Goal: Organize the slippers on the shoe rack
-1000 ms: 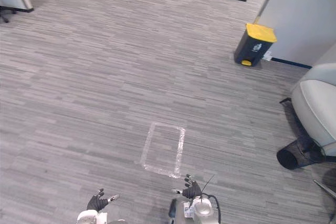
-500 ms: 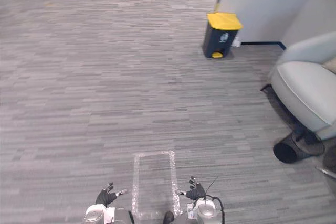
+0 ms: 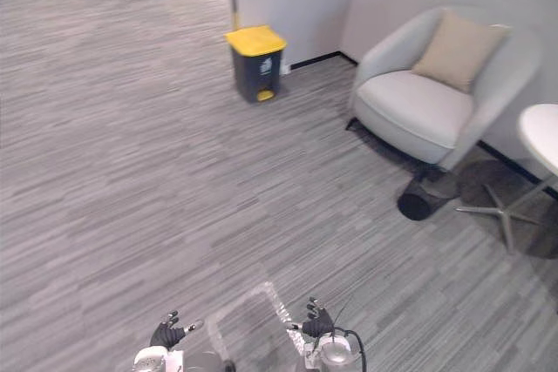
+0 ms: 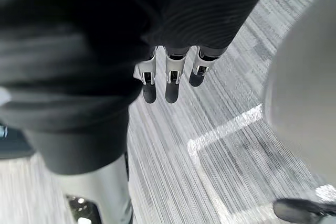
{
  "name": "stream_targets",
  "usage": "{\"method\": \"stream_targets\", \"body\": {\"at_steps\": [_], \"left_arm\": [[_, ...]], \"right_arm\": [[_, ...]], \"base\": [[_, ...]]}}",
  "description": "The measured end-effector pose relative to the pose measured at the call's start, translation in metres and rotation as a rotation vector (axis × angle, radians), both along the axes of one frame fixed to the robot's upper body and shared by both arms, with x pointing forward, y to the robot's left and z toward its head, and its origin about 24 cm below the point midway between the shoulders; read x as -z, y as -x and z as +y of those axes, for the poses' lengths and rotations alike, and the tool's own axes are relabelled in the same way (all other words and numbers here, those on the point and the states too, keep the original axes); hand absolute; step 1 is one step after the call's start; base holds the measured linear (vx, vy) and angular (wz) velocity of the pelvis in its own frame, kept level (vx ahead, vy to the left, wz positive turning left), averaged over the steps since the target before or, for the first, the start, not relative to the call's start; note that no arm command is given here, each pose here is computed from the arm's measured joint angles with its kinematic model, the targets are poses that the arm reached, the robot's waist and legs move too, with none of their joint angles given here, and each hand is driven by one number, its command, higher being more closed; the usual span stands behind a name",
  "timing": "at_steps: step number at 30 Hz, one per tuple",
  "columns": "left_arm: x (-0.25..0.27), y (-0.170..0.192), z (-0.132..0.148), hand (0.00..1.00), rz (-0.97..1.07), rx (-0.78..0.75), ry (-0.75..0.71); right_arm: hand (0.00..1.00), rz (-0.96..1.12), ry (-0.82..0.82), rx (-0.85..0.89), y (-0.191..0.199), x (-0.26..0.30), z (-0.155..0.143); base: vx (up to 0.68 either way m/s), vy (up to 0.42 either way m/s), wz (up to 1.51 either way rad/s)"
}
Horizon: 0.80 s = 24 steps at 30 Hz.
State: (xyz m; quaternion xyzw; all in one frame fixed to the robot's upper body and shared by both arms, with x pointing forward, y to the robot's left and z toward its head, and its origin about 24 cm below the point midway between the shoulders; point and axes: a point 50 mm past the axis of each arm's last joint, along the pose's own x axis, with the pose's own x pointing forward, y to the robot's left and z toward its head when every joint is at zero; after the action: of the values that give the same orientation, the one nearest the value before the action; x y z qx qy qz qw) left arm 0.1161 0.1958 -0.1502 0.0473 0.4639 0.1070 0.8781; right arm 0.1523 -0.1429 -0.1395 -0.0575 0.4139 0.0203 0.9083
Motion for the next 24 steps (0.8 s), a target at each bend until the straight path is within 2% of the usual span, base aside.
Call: {"method": "stream_targets", "body": {"at_steps": [4,8,12,19,21,24], "left_arm": [[0.0,0.001,0.0,0.0,0.006,0.0,0.001],[0.003,-0.001,-0.02,0.0,0.013,0.02,0.061],[0.001,-0.005,-0.019,0.0,-0.013,0.009,0.064],[-0.002,-0.009,-0.019,0.0,-0.037,0.001,0.059],[-0.001,-0.009,-0.023,0.0,-0.03,0.003,0.067],[-0.002,-0.009,-0.014,0.0,-0.028,0.026,0.036]], "right_arm": [[0.0,0.007,0.009,-0.008,-0.002,0.001,-0.001],[0.0,-0.002,0.075,0.018,-0.004,-0.002,-0.03],[0.0,0.01,0.089,0.025,-0.001,-0.001,-0.035],[0.0,0.027,0.101,0.052,0.005,0.002,-0.038],[0.0,0.032,0.113,0.054,0.006,0.002,-0.042],[0.0,0.067,0.082,0.072,0.016,0.008,-0.033]], "base": [[0.26,-0.042,-0.88],[0.28,-0.115,-0.6],[0.26,-0.055,-0.8],[0.23,0.15,-1.21],[0.2,0.228,-0.65],[0.13,0.169,-0.25]]}}
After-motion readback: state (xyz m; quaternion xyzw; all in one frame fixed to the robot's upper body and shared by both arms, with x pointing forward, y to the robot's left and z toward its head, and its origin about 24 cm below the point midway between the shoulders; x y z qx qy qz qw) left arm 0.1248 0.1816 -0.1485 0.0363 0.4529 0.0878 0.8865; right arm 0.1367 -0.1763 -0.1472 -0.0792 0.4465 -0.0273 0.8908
